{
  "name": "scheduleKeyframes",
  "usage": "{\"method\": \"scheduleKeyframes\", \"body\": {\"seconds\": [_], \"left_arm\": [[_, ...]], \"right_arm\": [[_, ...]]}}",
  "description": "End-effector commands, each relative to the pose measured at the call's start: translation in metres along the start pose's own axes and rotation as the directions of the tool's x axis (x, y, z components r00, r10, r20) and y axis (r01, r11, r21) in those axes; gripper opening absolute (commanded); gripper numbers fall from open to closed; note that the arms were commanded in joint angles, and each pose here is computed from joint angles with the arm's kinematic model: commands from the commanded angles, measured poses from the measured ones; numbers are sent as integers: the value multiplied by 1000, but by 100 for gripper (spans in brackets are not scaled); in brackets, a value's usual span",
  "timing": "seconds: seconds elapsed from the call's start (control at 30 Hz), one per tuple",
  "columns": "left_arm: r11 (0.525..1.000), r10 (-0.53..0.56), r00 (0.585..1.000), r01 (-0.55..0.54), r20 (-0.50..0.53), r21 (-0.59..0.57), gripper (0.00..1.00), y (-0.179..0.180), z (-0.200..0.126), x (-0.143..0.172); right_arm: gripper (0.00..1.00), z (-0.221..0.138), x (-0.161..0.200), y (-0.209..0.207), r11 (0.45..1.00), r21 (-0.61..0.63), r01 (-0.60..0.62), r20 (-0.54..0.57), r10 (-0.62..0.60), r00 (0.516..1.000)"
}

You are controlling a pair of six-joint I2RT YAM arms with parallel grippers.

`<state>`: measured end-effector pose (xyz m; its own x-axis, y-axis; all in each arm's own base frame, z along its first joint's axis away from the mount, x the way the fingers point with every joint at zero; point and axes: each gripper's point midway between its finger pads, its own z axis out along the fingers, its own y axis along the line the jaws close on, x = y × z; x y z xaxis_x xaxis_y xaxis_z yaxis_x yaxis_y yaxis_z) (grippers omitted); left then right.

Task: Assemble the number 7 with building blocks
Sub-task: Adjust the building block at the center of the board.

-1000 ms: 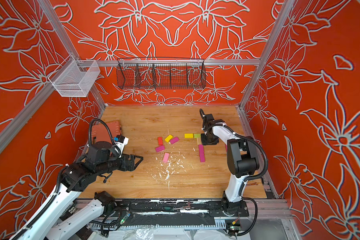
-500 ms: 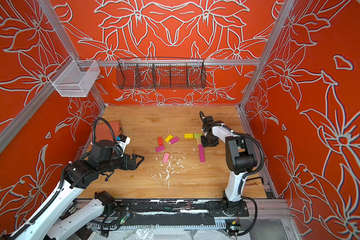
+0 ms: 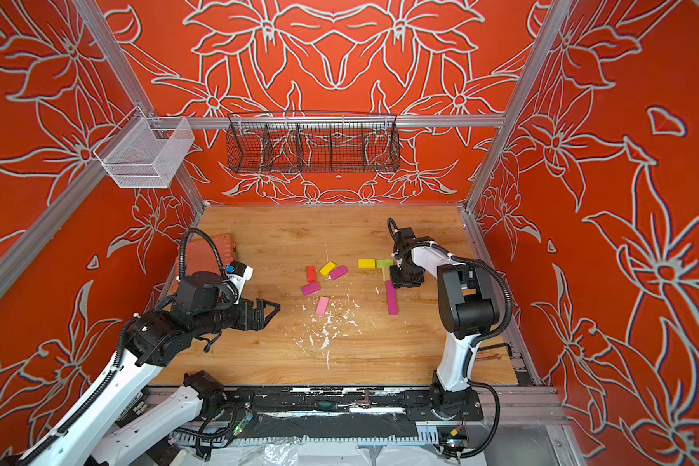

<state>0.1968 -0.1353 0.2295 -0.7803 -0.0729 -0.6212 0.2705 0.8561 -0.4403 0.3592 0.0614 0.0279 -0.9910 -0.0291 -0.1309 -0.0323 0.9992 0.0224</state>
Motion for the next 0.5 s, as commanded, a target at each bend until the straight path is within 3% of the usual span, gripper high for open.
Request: {"method": "scheduleKeyframes", "body": {"seconds": [0.0, 0.47], "left_arm": [[1000, 0, 1000, 0, 12, -6, 97, 3, 0, 0], [1000, -1, 1000, 1, 12, -6, 97, 3, 0, 0]], "right_arm": [[46, 7, 7, 0, 1000, -8, 10, -27, -10, 1000], [47, 8, 8, 1, 1000, -16, 10, -33, -11, 999]]}}
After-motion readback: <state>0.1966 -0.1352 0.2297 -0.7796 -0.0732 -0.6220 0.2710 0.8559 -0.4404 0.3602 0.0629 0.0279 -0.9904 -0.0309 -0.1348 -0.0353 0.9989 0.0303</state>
